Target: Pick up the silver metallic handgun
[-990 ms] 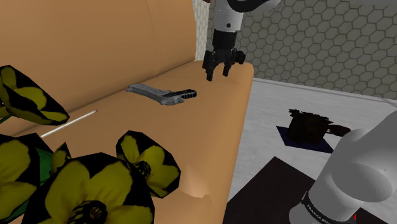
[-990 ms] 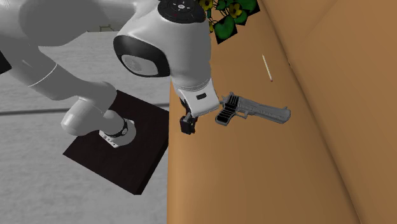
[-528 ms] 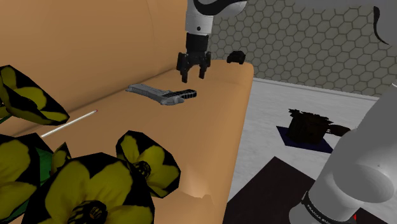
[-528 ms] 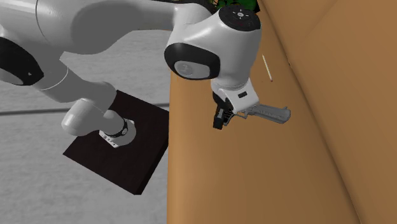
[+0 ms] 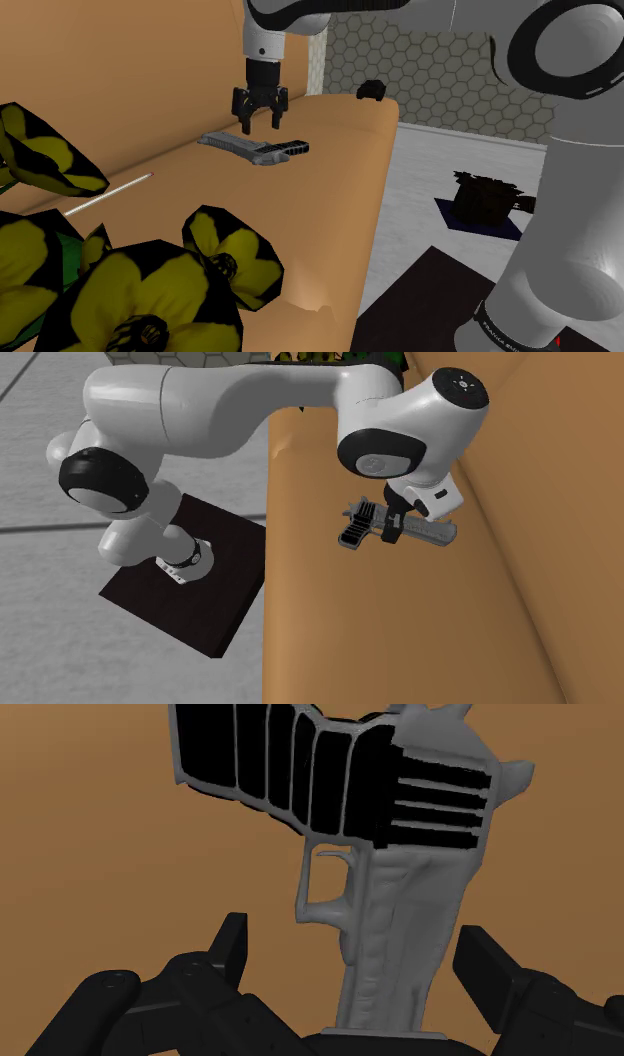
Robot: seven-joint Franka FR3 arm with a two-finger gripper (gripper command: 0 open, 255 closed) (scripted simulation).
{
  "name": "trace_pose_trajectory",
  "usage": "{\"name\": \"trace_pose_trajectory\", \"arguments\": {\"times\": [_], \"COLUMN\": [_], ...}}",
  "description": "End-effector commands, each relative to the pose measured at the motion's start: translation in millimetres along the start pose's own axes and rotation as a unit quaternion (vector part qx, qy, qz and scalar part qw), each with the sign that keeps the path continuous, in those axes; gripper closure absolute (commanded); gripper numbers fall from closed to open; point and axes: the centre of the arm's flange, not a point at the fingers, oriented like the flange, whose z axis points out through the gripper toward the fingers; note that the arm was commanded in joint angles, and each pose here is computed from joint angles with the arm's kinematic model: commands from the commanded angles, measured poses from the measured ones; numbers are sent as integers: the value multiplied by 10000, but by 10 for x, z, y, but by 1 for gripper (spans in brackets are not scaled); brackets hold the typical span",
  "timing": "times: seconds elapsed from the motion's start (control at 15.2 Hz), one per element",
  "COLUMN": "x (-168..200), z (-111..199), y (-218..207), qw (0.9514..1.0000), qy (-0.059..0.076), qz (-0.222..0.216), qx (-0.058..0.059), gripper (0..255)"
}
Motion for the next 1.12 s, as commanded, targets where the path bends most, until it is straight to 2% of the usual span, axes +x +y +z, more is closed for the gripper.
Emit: {"name": "trace_pose_trajectory", "arguments": {"times": [0.0, 0.13, 0.73, 0.79, 1.06], "x": [222, 395, 386, 393, 390], "z": [54, 105, 504, 512, 515], "y": [-136, -259, -237, -237, -237], "qw": [9999, 9998, 9998, 9998, 9998], "qy": [-45, -79, -79, -80, -80], "qz": [-64, -122, -122, -122, -122], "qx": [69, 123, 123, 123, 123], "gripper": [0, 0, 0, 255, 255]}}
